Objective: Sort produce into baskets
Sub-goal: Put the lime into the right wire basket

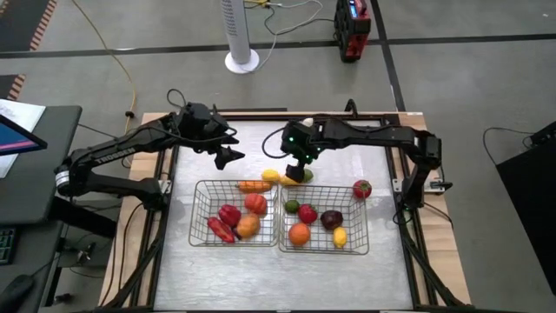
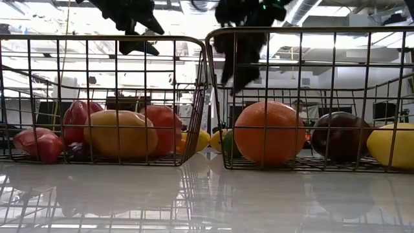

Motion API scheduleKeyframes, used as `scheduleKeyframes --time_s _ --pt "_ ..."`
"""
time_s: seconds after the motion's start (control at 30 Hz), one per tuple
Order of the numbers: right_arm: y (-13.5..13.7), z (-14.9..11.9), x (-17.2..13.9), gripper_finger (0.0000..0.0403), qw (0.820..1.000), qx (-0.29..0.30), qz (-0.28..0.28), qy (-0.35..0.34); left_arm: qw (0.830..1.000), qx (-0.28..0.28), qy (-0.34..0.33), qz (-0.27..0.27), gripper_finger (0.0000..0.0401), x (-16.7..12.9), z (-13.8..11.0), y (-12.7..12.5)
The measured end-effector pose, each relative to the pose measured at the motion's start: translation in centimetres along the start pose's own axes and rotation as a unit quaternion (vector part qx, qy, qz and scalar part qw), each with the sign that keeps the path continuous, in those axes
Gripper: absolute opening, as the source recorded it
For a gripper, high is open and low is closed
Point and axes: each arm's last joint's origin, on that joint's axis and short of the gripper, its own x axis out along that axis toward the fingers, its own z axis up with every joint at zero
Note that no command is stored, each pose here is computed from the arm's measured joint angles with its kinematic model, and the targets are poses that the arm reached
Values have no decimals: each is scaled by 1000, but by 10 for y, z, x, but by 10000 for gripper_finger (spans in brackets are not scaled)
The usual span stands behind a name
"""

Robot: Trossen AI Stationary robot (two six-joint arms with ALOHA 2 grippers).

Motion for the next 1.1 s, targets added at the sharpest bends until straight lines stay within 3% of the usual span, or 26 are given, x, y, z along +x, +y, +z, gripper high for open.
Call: scheduleKeyframes --time_s 0.3,0.47,0.63,1.1 --pt "-16 -54 39 340 997 41 -14 65 998 36 -60 -4 296 -5 10 -4" --pt "-28 -48 41 332 994 97 32 35 998 35 -42 -10 293 -5 6 -5" --pt "-38 -51 40 332 988 147 5 46 999 34 -31 -8 292 -5 4 -5" --pt "-59 -66 87 327 982 153 -28 103 998 37 -40 -10 292 -5 6 -5"
